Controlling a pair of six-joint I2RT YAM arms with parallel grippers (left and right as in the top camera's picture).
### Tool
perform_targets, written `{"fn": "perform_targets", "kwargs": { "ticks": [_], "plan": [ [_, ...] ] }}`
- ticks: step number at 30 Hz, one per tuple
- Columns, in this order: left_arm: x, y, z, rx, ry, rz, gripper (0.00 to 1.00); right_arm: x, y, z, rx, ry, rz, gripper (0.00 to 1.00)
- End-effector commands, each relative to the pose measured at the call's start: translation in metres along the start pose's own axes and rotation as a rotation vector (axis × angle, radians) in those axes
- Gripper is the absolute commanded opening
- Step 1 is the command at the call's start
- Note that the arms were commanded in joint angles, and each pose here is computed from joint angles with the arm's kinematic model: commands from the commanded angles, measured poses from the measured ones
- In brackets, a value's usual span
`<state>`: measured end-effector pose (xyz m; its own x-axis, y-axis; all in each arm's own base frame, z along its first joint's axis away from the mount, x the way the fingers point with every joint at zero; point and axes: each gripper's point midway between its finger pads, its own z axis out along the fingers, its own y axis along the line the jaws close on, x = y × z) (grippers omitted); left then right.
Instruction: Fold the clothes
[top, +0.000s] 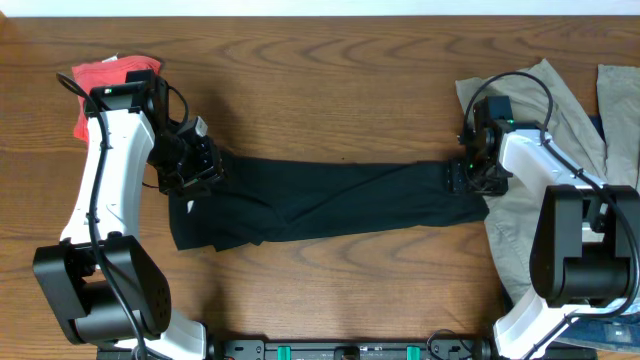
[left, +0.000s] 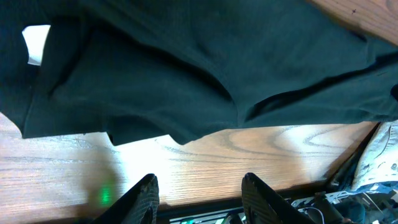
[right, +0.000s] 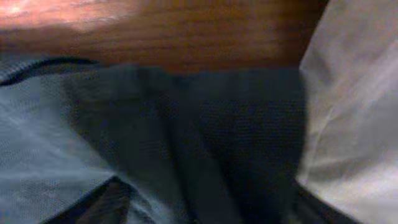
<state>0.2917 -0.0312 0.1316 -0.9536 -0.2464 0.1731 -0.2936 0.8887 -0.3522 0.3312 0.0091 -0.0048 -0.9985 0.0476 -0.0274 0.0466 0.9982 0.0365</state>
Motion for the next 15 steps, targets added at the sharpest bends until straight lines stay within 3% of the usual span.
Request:
{"fn": "perform_targets", "kwargs": {
  "ticks": [1, 3, 5, 15],
  "plan": [
    [0.0, 0.001, 0.001, -0.005, 0.0, -0.009, 0.45, 0.018, 0.006, 0.029, -0.049, 0.089, -0.028, 0.45],
    [0.0, 0.001, 0.001, -0.005, 0.0, -0.009, 0.45, 0.015, 0.006, 0.026, -0.049, 0.078, -0.029, 0.18],
    [0.0, 0.001, 0.001, -0.005, -0.001, -0.009, 0.45, 0.01, 0.007, 0.021, -0.05, 0.057, -0.03, 0.06],
    [0.0, 0.001, 0.001, -0.005, -0.003, -0.008, 0.45, -0.031, 0.011, -0.035, -0.057, -0.132, -0.041, 0.12]
  ]
}}
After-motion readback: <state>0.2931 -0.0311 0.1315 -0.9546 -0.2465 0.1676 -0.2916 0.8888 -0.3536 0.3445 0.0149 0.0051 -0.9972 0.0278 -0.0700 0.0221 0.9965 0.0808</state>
